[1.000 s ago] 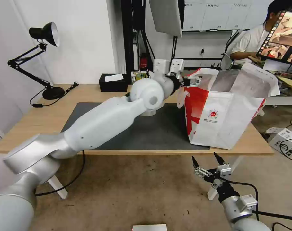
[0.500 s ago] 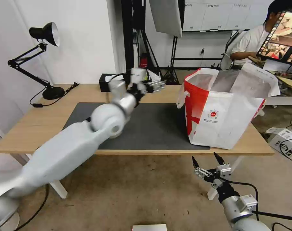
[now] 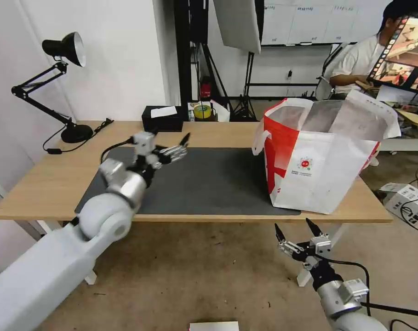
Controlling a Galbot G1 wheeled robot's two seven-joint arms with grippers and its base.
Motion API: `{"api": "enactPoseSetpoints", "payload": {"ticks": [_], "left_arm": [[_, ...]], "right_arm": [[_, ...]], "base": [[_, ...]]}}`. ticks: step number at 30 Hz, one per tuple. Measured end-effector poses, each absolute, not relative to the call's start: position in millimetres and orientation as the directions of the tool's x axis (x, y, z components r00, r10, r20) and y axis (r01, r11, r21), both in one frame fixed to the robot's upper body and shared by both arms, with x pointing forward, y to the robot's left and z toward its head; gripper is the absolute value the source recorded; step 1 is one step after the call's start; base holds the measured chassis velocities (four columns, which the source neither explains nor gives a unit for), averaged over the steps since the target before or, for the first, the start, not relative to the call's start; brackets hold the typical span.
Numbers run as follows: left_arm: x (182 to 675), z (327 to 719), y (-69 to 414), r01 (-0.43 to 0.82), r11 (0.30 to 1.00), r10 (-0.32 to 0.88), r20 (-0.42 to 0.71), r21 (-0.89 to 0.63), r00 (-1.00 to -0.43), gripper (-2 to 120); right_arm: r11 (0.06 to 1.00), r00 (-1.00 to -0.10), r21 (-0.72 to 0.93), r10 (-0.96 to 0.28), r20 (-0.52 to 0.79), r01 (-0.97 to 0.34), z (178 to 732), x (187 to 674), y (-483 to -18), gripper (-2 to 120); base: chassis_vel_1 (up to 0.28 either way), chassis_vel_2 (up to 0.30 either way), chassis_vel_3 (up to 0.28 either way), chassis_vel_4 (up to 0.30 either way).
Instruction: Pick up the trash from the table and place it into the takeout bag.
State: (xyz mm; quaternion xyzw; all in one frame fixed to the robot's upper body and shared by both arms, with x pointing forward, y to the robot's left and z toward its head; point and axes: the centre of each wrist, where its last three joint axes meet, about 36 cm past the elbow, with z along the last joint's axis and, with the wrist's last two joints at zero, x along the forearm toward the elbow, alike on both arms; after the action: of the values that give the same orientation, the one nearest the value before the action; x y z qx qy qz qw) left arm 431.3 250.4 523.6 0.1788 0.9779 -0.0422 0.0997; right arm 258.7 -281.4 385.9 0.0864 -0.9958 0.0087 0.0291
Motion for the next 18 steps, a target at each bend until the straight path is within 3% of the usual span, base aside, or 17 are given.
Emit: {"api": "enactPoseSetpoints", "payload": {"ticks": [18], "left_arm": [[348, 436, 283, 0.164, 0.986, 0.16, -0.153, -0.014, -0.975, 100]], "right_arm": [[0.985, -0.983, -0.012, -0.172, 0.059, -0.173, 386, 259, -281, 100]], "base": [[0.0, 0.0, 0.0, 0.0]]}}
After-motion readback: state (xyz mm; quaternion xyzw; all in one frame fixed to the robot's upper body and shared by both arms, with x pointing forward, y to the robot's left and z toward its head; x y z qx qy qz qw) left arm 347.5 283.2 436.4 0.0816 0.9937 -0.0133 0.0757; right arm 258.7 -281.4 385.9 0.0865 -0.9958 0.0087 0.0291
